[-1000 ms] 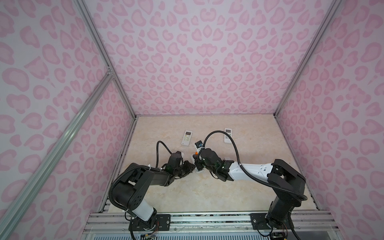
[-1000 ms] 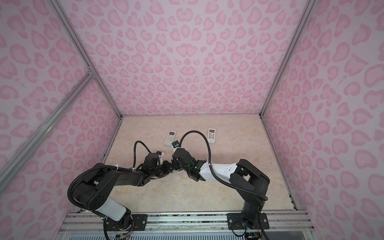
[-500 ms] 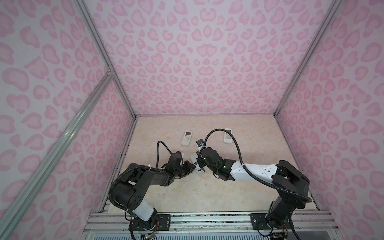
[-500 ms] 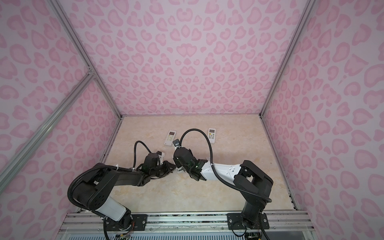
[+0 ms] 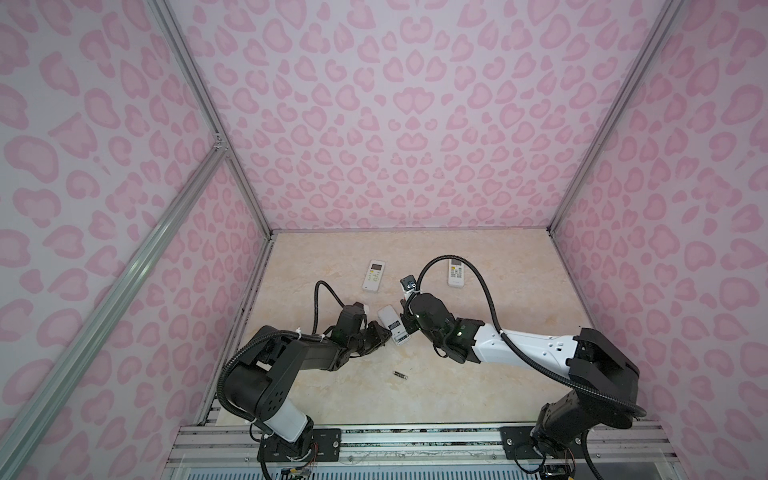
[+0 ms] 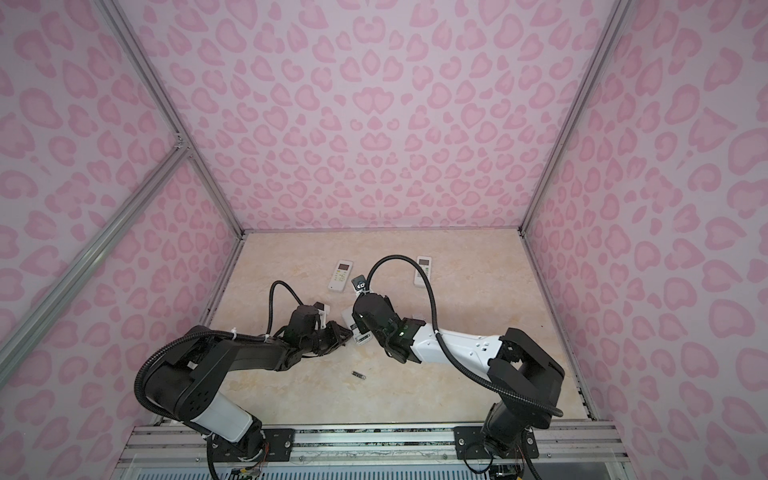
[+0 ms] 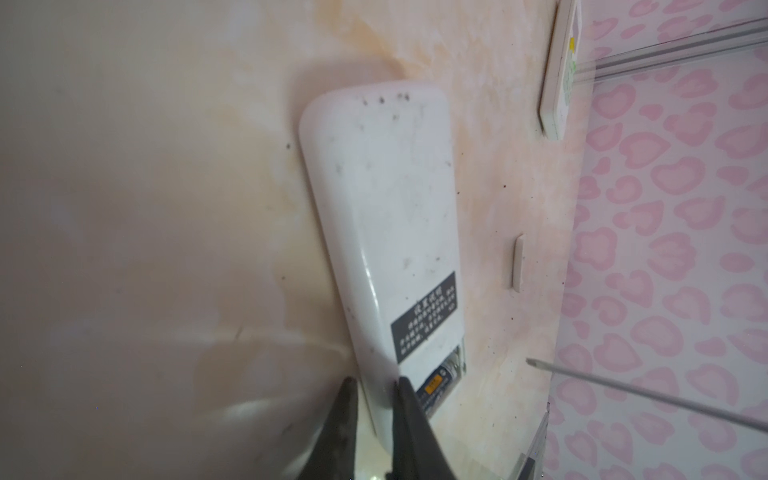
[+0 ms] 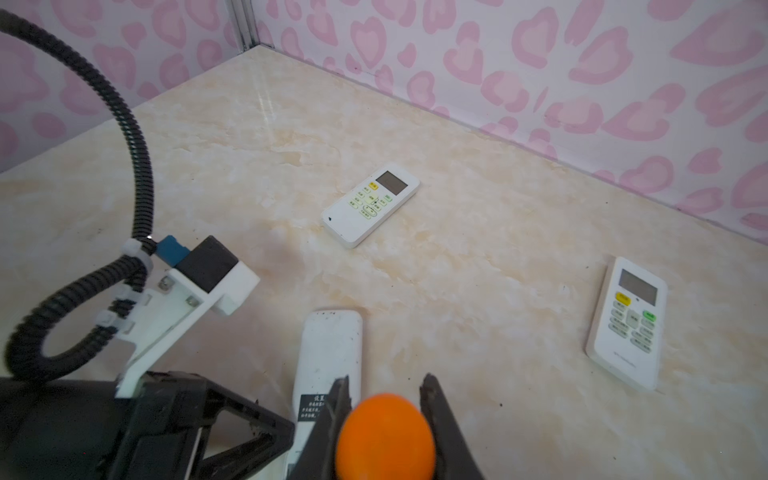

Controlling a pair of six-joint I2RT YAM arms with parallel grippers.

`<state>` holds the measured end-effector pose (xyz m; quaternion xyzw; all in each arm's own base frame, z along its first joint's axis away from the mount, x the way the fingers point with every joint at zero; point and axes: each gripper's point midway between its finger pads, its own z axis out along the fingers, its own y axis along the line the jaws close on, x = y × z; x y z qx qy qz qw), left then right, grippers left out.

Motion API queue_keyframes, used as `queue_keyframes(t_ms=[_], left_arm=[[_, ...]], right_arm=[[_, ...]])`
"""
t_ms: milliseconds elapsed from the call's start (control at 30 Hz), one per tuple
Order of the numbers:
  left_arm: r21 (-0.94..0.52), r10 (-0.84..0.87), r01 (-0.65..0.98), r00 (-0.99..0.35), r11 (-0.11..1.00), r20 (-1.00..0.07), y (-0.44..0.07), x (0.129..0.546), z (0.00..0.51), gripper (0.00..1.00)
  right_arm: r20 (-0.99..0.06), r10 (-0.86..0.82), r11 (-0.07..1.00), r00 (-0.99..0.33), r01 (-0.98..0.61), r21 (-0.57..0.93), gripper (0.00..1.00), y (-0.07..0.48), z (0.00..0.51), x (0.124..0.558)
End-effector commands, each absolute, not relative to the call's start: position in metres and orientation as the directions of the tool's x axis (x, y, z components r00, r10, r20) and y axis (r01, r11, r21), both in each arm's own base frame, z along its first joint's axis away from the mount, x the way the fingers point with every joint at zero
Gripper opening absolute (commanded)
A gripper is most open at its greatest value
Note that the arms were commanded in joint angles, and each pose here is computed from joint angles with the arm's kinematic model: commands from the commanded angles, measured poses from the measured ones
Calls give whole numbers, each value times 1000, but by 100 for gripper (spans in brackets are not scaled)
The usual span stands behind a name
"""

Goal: Unload the batteries from the remote control

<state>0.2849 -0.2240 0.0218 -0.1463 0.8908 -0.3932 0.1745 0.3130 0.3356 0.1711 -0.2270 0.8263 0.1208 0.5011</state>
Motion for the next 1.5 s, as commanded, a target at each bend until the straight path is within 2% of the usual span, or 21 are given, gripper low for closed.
queue_keyframes(t_ms=[0, 67, 133, 200, 300, 433, 567, 767, 933, 1467], left_arm=[[-719, -384, -135, -903, 682, -194, -219, 281, 22, 26], [-715, -381, -125, -900, 688, -209, -217, 282, 28, 29], [-709, -376, -114, -899, 696, -224, -214, 283, 36, 34], [-700, -380, -112, -893, 705, -240, -207, 281, 42, 35], [-667, -389, -124, -883, 735, -264, -190, 277, 48, 35], [-633, -401, -135, -866, 762, -298, -168, 275, 56, 35], [-592, -417, -156, -845, 791, -334, -146, 269, 58, 35], [-573, -448, -187, -820, 798, -357, -126, 254, 59, 35], [-569, -452, -185, -811, 801, -371, -122, 249, 65, 35], [-553, -434, -170, -812, 816, -390, -122, 254, 73, 35]], right_arm=[[-839, -221, 793, -498, -592, 143, 0, 347, 162, 275], [-822, -191, 660, -536, -690, 297, 0, 368, 162, 233], [-816, -176, 460, -551, -779, 426, 0, 396, 168, 185], [-838, -206, 289, -505, -850, 441, 0, 423, 172, 145], [-798, -361, 196, -483, -876, 441, 0, 448, 149, 126], [-721, -452, 81, -525, -829, 553, 0, 466, 121, 102], [-663, -537, 108, -521, -822, 559, 0, 458, 89, 87], [-647, -597, 145, -474, -857, 494, 0, 435, 78, 83], [-663, -566, 186, -490, -859, 476, 0, 429, 84, 104], [-674, -568, 213, -473, -875, 434, 0, 423, 98, 124]])
